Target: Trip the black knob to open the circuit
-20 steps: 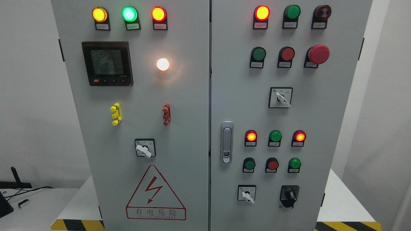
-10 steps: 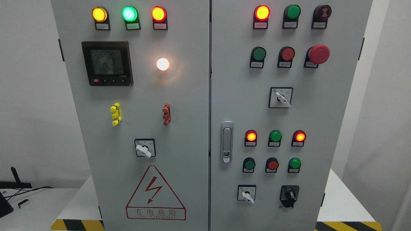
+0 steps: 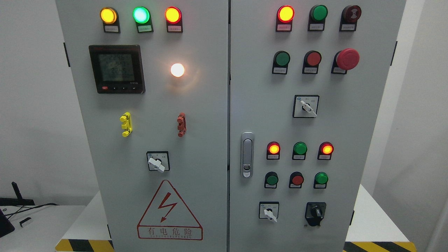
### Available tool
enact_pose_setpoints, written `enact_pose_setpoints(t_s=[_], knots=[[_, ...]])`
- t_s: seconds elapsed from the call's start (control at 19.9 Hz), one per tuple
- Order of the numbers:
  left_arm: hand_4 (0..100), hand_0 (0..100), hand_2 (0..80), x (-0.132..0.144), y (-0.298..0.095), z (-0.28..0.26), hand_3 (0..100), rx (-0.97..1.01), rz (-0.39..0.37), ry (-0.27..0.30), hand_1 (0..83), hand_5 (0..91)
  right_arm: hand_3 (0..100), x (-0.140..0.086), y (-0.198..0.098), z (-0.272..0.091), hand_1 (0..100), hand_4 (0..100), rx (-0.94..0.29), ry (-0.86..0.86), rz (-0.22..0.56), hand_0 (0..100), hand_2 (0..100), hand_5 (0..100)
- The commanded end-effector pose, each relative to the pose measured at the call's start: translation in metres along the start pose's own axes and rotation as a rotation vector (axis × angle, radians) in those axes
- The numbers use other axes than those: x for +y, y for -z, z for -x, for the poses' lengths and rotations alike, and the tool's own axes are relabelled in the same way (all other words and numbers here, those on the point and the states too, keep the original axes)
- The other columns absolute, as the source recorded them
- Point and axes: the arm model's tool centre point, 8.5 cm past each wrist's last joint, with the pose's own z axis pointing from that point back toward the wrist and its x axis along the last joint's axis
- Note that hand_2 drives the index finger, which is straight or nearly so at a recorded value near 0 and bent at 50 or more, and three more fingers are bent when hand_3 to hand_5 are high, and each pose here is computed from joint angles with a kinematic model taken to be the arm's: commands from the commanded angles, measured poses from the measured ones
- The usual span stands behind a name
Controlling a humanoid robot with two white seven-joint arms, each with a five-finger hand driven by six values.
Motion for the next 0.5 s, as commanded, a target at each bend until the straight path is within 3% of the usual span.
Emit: enact_pose_setpoints(t_s=[0.0, 0.45], knots=[[0, 12, 0.0, 0.000, 0.000, 0.000, 0, 0.000, 0.005, 0.030, 38.9, 0.0, 75, 0.028, 0.004, 0.000, 73, 83, 0.013, -0.006, -0.015, 17, 40, 97], [0, 12, 0.0, -0.001, 0.000, 0.000, 0, 0.000, 0.007, 0.030, 38.9, 0.0, 78, 0.041, 0.014, 0.001, 74, 85, 0.034, -0.037, 0.004, 25, 45, 97]])
